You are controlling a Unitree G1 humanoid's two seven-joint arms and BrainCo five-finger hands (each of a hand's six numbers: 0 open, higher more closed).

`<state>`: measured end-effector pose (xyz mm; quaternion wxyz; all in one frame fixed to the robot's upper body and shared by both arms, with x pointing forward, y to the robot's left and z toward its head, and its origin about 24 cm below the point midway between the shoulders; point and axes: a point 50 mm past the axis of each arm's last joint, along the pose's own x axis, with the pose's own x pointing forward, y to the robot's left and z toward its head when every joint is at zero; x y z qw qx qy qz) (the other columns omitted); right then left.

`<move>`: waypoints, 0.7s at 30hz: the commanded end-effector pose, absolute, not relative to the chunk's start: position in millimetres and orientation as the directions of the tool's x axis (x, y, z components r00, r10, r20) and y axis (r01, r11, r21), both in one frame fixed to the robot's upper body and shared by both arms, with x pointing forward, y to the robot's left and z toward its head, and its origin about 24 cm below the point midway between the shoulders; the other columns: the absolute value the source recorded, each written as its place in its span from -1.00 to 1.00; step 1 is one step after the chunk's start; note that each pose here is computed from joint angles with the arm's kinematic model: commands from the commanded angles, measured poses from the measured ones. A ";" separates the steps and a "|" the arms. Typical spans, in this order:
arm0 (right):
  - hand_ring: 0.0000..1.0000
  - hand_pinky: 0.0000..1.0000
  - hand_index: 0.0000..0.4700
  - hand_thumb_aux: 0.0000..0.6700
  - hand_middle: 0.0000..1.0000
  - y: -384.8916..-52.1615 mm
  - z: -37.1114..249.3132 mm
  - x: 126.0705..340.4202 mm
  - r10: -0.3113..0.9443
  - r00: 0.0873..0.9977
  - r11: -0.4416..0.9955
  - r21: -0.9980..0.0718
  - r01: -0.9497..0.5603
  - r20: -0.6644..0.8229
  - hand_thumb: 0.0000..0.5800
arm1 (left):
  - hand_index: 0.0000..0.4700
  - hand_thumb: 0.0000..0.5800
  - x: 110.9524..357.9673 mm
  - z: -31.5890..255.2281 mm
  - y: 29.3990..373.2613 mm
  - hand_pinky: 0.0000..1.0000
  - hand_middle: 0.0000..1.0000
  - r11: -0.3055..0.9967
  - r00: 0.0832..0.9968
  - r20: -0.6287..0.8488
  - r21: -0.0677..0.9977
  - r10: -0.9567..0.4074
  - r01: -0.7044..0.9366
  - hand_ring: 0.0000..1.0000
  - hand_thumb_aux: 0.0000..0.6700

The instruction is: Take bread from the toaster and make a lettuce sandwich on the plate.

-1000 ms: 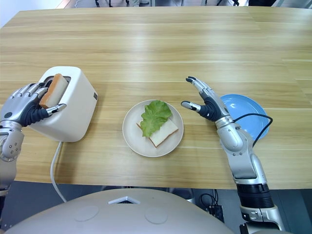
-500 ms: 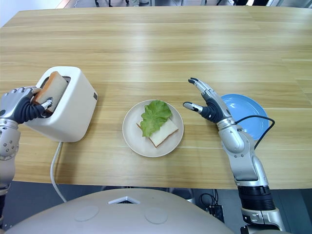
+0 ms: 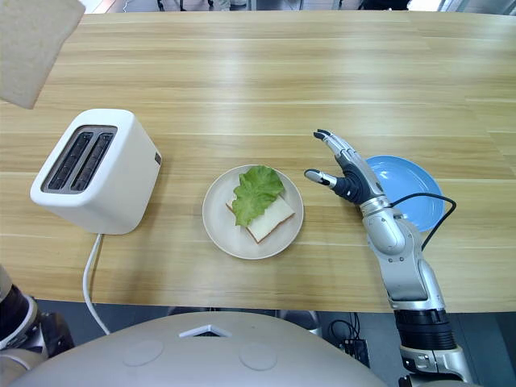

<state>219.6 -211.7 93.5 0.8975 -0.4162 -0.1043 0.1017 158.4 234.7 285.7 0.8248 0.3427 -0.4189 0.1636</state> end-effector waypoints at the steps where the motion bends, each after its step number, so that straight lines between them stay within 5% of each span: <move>1: -1.00 -1.00 -1.00 -1.00 -1.00 -213.1 88.8 220.5 0.259 0.962 0.631 -0.769 -0.101 0.086 -1.00 | 0.96 1.00 172.2 273.1 209.1 1.00 1.00 0.852 0.651 0.758 0.368 -0.042 -0.373 1.00 1.00; 11: -1.00 -1.00 -1.00 -1.00 -1.00 -237.9 104.6 221.4 0.130 0.978 0.654 -0.756 0.040 0.165 -1.00 | 0.96 1.00 211.0 148.8 101.2 1.00 1.00 0.887 0.881 0.272 0.372 -0.386 0.273 1.00 1.00; 21: -1.00 -1.00 -1.00 -1.00 -1.00 -264.3 126.4 217.2 -0.021 0.964 0.666 -0.716 0.212 0.265 -1.00 | 0.96 1.00 235.9 65.1 94.7 1.00 1.00 0.856 0.908 -0.022 0.327 -0.417 0.401 1.00 1.00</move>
